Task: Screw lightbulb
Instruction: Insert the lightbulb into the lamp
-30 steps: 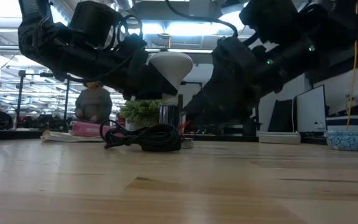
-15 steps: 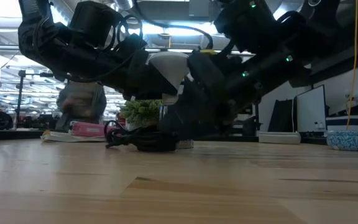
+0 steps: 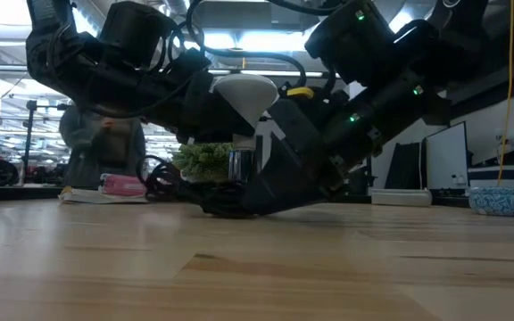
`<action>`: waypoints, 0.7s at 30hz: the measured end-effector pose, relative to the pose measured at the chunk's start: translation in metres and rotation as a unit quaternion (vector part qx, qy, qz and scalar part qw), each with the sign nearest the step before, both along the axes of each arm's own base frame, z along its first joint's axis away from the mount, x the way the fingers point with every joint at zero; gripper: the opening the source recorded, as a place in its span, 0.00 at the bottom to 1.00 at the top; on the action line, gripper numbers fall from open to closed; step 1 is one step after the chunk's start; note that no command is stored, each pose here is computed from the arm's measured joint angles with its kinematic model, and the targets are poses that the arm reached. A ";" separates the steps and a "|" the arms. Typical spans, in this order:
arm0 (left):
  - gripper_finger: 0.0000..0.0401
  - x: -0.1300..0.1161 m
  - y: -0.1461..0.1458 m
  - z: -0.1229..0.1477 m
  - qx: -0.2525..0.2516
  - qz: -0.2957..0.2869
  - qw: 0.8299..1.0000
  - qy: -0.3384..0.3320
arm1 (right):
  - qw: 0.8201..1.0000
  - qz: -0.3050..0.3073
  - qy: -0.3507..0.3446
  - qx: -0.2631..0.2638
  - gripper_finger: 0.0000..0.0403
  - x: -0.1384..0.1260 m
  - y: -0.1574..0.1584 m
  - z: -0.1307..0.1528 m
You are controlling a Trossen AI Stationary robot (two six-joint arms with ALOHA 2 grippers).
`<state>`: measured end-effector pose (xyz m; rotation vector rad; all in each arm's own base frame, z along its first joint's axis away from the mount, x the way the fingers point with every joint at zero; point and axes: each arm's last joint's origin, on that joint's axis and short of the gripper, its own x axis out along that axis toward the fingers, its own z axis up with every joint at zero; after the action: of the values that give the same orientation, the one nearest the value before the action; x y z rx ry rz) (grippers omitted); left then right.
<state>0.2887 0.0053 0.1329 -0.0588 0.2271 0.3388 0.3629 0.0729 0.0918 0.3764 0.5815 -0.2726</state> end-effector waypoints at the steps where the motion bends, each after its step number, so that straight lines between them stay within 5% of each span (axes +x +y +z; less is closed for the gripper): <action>1: 0.37 0.000 0.000 0.000 0.000 0.000 1.000 0.000 | 1.000 0.000 0.001 0.000 0.45 0.000 0.000 0.000; 11: 0.37 0.000 0.000 -0.001 -0.002 0.001 1.000 0.006 | 1.000 0.001 0.020 -0.004 0.15 -0.002 0.000 -0.001; 21: 0.37 0.000 0.000 -0.001 -0.002 0.001 1.000 0.006 | 0.997 -0.018 0.068 -0.036 0.10 -0.013 -0.004 0.008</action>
<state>0.2884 0.0053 0.1317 -0.0611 0.2406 0.3403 0.3504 0.0684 0.1002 0.3007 0.6966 -0.3554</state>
